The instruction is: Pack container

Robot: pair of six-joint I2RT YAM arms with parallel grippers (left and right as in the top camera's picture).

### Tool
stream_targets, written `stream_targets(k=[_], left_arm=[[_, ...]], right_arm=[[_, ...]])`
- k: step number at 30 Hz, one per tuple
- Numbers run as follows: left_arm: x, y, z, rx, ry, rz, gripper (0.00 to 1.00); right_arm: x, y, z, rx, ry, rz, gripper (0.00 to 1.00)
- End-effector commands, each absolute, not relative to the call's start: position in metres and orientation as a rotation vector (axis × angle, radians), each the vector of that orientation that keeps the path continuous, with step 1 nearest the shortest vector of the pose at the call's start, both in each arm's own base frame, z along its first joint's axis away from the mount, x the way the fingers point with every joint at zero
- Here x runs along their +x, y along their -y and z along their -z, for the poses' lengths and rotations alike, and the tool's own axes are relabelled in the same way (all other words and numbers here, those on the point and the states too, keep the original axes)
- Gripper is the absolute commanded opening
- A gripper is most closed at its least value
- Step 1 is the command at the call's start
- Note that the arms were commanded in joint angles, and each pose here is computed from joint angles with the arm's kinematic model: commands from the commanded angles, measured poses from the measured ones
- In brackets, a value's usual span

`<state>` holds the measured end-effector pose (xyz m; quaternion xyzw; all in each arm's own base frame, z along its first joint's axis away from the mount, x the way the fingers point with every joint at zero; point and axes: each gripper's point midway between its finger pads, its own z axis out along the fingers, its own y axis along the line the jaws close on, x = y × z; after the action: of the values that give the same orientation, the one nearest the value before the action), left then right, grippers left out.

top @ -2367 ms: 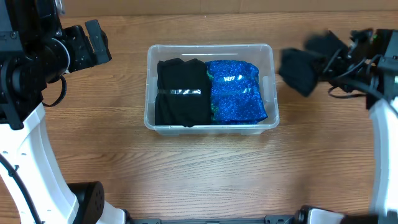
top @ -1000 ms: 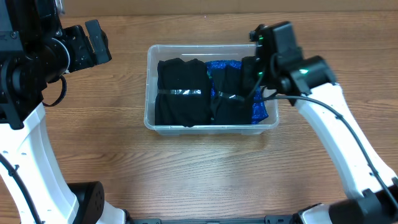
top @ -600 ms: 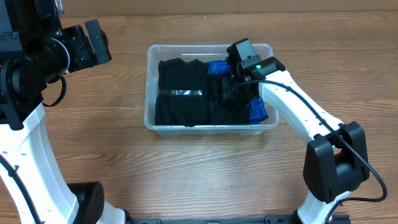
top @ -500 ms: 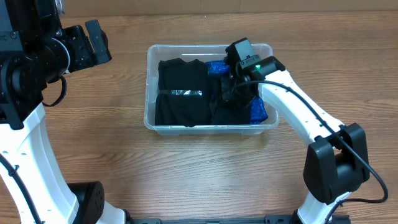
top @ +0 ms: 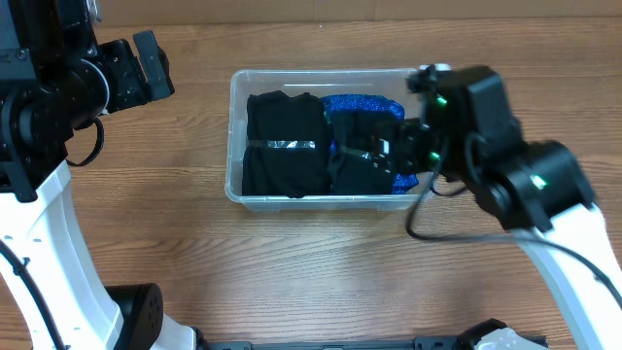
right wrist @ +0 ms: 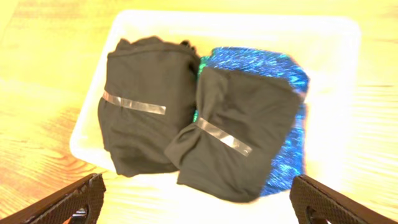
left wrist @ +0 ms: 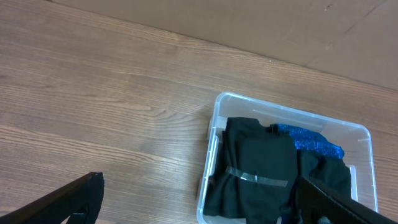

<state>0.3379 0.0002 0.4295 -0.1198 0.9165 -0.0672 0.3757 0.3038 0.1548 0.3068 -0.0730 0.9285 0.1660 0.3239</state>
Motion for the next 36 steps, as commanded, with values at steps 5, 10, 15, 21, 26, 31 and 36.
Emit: stream_targets(k=[5, 10, 15, 21, 26, 31, 36], left_arm=[[0.338, -0.002, -0.43, -0.295, -2.345, 0.162, 1.0], [0.338, -0.002, -0.43, -0.295, -2.345, 0.162, 1.0], [0.338, -0.002, -0.43, -0.295, -2.345, 0.161, 1.0], [0.338, -0.002, -0.43, -0.295, -2.345, 0.162, 1.0], [0.338, -0.002, -0.43, -0.295, -2.345, 0.162, 1.0], [0.338, -0.002, -0.43, -0.295, -2.345, 0.161, 1.0], [0.338, -0.002, -0.43, -0.295, -2.345, 0.162, 1.0]], right_arm=[[0.295, -0.079, -0.382, 0.037, -2.134, -0.214, 1.0], [0.253, -0.034, -0.419, 0.146, -1.985, -0.124, 1.0], [0.221, -0.021, -0.434, 0.052, -1.908, -0.067, 1.0], [0.21, -0.008, -0.388, 0.108, -1.916, -0.082, 1.0], [0.215, -0.015, -0.323, 0.099, -1.911, -0.153, 1.0], [0.215, -0.027, -0.255, 0.056, -1.92, -0.215, 1.0], [0.211, -0.031, -0.197, 0.036, -1.946, -0.243, 1.0]])
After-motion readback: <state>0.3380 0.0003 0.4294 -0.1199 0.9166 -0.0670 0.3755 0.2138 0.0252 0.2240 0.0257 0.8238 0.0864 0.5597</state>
